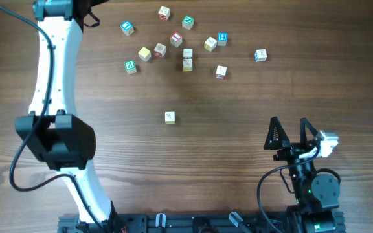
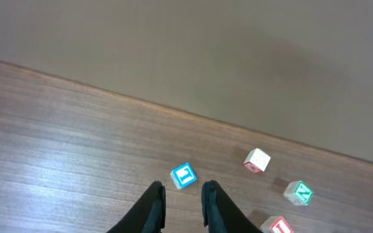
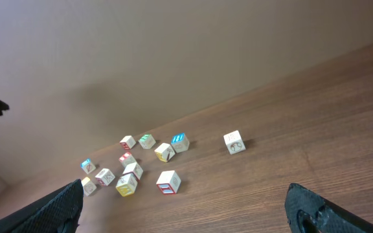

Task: Form a horizontal line
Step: 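Lift the left gripper and move it back over the block cluster, then grasp the green Z block with the left gripper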

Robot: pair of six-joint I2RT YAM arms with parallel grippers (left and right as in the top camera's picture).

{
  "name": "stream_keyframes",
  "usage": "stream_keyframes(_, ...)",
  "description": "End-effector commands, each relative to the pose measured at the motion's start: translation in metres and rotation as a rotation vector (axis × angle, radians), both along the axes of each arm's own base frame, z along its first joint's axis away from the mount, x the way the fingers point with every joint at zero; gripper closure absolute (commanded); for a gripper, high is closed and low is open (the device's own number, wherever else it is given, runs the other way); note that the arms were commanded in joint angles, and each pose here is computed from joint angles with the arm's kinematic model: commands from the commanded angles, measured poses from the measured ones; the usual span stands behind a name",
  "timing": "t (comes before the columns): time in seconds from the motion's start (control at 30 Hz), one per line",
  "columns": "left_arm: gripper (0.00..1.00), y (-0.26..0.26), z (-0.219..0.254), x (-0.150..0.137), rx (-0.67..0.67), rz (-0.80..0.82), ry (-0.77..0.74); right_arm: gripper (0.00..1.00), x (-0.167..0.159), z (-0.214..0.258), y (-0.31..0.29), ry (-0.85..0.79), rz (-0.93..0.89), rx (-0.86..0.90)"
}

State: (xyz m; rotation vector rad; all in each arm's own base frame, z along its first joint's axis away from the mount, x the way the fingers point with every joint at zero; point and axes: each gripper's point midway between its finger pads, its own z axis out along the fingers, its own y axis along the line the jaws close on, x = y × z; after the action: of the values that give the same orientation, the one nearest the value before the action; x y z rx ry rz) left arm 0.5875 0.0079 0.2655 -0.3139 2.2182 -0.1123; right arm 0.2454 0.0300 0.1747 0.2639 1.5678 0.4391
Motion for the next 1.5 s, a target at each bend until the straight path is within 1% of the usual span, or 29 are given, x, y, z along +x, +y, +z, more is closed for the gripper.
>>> stream_keyframes(0.0,0.78,-0.012,-0.038,0.011,-0.006,-0.031,0.064,0.0,0.0,0.002,0.001,-0.01,0.008,0.002)
stream_keyframes(0.07,0.76,-0.013,-0.057,0.016,-0.006,-0.033,0.093,0.0,0.0,0.002,0.001,-0.01,0.008,0.002)
stream_keyframes(0.1,0.71,-0.013,-0.068,0.018,-0.006,-0.033,0.11,0.0,0.0,0.002,0.001,-0.01,0.008,0.002)
stream_keyframes(0.13,0.62,-0.014,-0.082,0.02,-0.007,-0.034,0.133,0.0,0.0,0.002,0.001,-0.01,0.008,0.002)
stream_keyframes(0.17,0.47,-0.015,-0.093,0.021,-0.007,-0.036,0.153,0.0,0.0,0.002,0.001,-0.01,0.008,0.002)
stream_keyframes(0.2,0.36,-0.018,-0.108,0.021,-0.006,-0.04,0.184,0.0,0.0,0.002,0.001,-0.009,0.008,0.002)
stream_keyframes(0.23,0.33,-0.02,-0.119,0.019,-0.006,-0.044,0.211,0.0,0.0,0.002,0.001,-0.009,0.008,0.002)
stream_keyframes(0.3,0.29,-0.026,-0.141,0.013,-0.004,-0.054,0.275,0.0,0.0,0.002,0.001,-0.01,0.008,0.002)
stream_keyframes(0.37,0.28,-0.032,-0.156,-0.001,-0.002,-0.064,0.352,0.0,0.0,0.002,0.001,-0.009,0.008,0.002)
stream_keyframes(0.43,0.28,-0.037,-0.169,-0.024,0.001,-0.074,0.457,0.0,0.0,0.002,0.001,-0.01,0.008,0.002)
stream_keyframes(0.47,0.28,-0.04,-0.176,-0.04,0.004,-0.079,0.53,0.0,0.0,0.002,0.001,-0.01,0.008,0.002)
stream_keyframes(0.57,0.34,-0.045,-0.189,-0.07,-0.01,-0.059,0.656,0.0,0.0,0.002,0.001,-0.009,0.008,0.002)
stream_keyframes(0.6,0.35,-0.048,-0.199,-0.077,-0.015,-0.05,0.683,0.0,0.0,0.002,0.001,-0.01,0.008,0.002)
stream_keyframes(0.8,0.34,-0.051,-0.25,-0.093,-0.011,-0.053,0.738,0.0,0.0,0.002,0.001,-0.01,0.008,0.002)
stream_keyframes(0.9,0.37,-0.051,-0.262,-0.094,-0.011,-0.054,0.729,0.0,0.0,0.002,0.001,-0.009,0.007,0.002)
stream_keyframes(1.03,0.42,-0.05,-0.263,-0.083,-0.014,-0.053,0.683,0.0,0.0,0.002,0.001,-0.01,0.008,0.002)
stream_keyframes(1.1,0.48,-0.05,-0.263,-0.082,-0.014,-0.053,0.678,0.0,0.0,0.002,0.001,-0.009,0.008,0.002)
stream_keyframes(1.17,0.5,-0.05,-0.263,-0.082,-0.014,-0.053,0.678,0.0,0.0,0.002,0.001,-0.01,0.008,0.002)
stream_keyframes(1.23,0.55,-0.05,-0.263,-0.083,-0.014,-0.053,0.682,0.0,0.0,0.002,0.001,-0.009,0.008,0.002)
stream_keyframes(1.3,0.63,-0.05,-0.263,-0.083,-0.014,-0.053,0.683,0.0,0.0,0.002,0.001,-0.01,0.008,0.002)
stream_keyframes(1.37,0.66,-0.05,-0.263,-0.083,-0.014,-0.053,0.682,0.0,0.0,0.002,0.001,-0.009,0.008,0.002)
stream_keyframes(1.47,0.73,-0.049,-0.262,-0.083,-0.008,-0.049,0.681,0.0,0.0,0.002,0.001,-0.009,0.008,0.002)
